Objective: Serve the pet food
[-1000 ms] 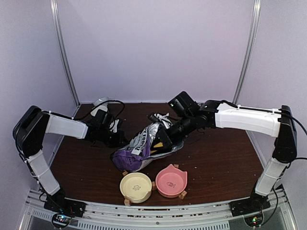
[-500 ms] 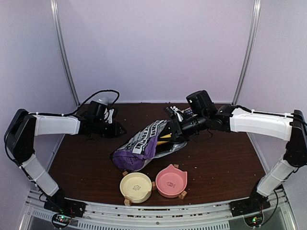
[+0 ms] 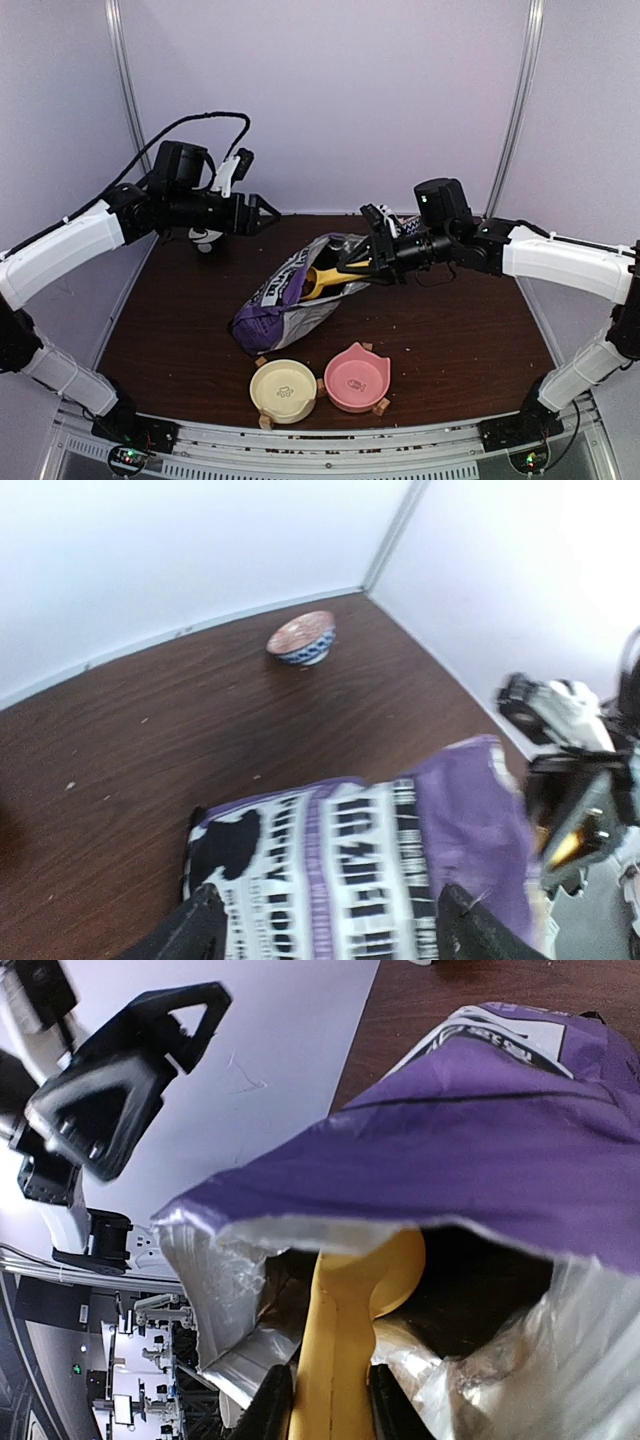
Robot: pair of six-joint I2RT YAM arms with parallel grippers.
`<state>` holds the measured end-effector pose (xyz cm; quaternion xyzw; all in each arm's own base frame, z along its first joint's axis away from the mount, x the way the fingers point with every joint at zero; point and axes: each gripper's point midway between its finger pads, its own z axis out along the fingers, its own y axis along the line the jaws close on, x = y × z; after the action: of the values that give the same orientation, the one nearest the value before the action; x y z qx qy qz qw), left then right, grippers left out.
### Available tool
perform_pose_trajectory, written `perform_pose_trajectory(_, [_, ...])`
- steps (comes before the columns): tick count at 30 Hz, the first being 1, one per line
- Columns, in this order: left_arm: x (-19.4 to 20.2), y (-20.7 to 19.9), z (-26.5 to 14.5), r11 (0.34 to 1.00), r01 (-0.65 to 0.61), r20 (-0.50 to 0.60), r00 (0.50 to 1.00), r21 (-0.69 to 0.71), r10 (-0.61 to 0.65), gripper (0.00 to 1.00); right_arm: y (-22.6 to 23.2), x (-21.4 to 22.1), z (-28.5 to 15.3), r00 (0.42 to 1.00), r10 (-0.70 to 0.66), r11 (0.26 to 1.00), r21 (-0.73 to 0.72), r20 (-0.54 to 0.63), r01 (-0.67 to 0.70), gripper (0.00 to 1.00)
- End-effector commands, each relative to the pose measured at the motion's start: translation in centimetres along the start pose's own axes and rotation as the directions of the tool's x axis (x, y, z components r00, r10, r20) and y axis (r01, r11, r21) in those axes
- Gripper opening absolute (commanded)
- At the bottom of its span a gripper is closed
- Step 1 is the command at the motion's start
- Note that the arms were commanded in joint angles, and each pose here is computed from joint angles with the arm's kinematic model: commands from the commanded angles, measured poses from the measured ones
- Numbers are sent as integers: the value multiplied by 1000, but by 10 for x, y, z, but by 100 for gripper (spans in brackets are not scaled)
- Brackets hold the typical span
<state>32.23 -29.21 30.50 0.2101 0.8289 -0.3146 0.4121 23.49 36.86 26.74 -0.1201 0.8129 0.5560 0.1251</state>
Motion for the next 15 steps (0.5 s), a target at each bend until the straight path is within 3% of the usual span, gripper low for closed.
perform_pose_trajectory(1, [-2,-66,-12,986,-84,-23,996,142,88,77,26,-18,-14,993,-59,994,-81,98,67,13])
perform_pose_trajectory(5, [0,-92,-8,975,-113,-46,991,194,124,83,25,-18,-15,993,-37,994,-97,108,48,13])
perform_pose_trajectory(8, [12,-83,4,981,-149,-110,980,128,163,84,26,-19,-18,992,-25,993,-109,120,39,13])
perform_pose_trajectory(15, [24,-87,18,972,-202,-166,961,118,220,83,30,-23,-27,989,23,985,-174,148,4,13])
